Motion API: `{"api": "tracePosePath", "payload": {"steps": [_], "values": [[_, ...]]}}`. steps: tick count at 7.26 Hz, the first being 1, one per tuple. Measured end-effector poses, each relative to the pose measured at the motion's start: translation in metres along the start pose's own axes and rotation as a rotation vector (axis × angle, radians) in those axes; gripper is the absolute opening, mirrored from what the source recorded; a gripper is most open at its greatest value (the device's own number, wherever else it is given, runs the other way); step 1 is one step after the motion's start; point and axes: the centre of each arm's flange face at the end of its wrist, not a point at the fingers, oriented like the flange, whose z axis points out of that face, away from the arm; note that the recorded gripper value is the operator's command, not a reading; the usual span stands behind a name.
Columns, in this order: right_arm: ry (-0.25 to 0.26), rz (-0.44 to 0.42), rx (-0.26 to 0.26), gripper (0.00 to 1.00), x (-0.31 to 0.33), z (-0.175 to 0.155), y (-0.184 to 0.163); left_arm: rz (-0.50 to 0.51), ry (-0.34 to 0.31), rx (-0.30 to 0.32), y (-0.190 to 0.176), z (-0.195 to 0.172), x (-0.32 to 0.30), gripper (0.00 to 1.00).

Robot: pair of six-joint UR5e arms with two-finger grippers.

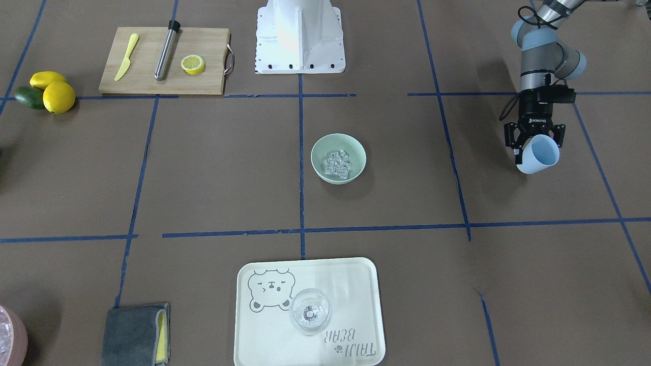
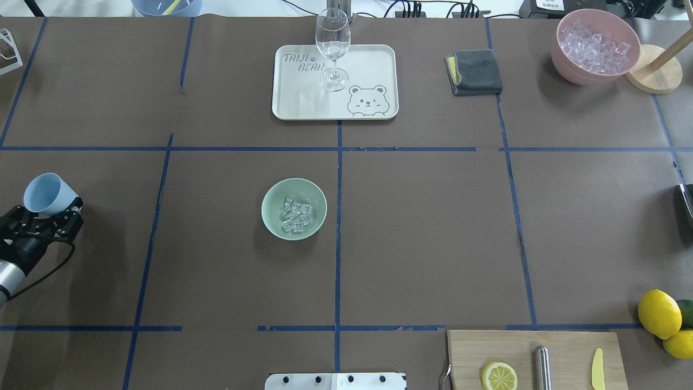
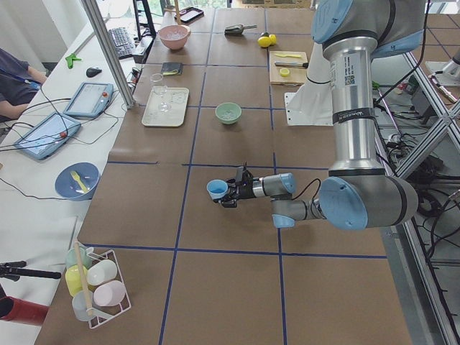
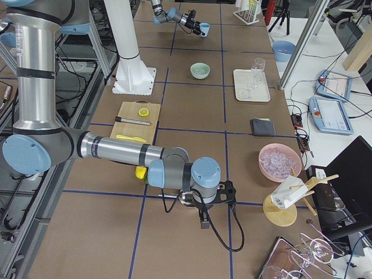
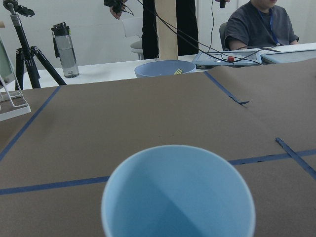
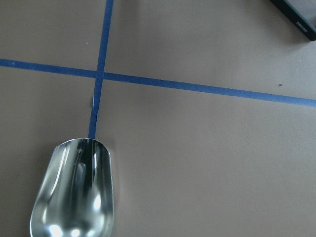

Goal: Pour ice into bowl

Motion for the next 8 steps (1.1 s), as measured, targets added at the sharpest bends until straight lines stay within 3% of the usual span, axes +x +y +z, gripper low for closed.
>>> {"api": "tracePosePath", "payload": {"steps": [1, 2, 3, 4, 6, 8], "values": [[0.0, 0.0, 0.0, 1.0, 0.0002, 0.0001, 0.0, 0.002, 0.01, -0.009, 0.0056, -0.0027, 0.0034, 0.05], [0.001, 0.0, 0.0, 1.0, 0.0002, 0.0, -0.0003, 0.004, 0.018, -0.017, 0.0097, -0.0047, 0.0066, 0.38], [0.001, 0.0, 0.0, 1.0, 0.0003, 0.0, -0.0005, 0.005, 0.024, -0.021, 0.0119, -0.0059, 0.0086, 0.82], [0.001, 0.001, 0.0, 1.0, 0.0003, 0.0, -0.0005, 0.005, 0.026, -0.024, 0.0128, -0.0065, 0.0097, 1.0], [0.002, 0.001, 0.001, 1.0, 0.0001, -0.0004, -0.0012, 0.001, 0.022, -0.009, 0.0107, -0.0069, 0.0098, 1.0], [0.002, 0.0, 0.002, 1.0, -0.0001, -0.0007, -0.0017, -0.011, 0.002, 0.045, 0.0031, -0.0083, 0.0083, 1.0]]}}
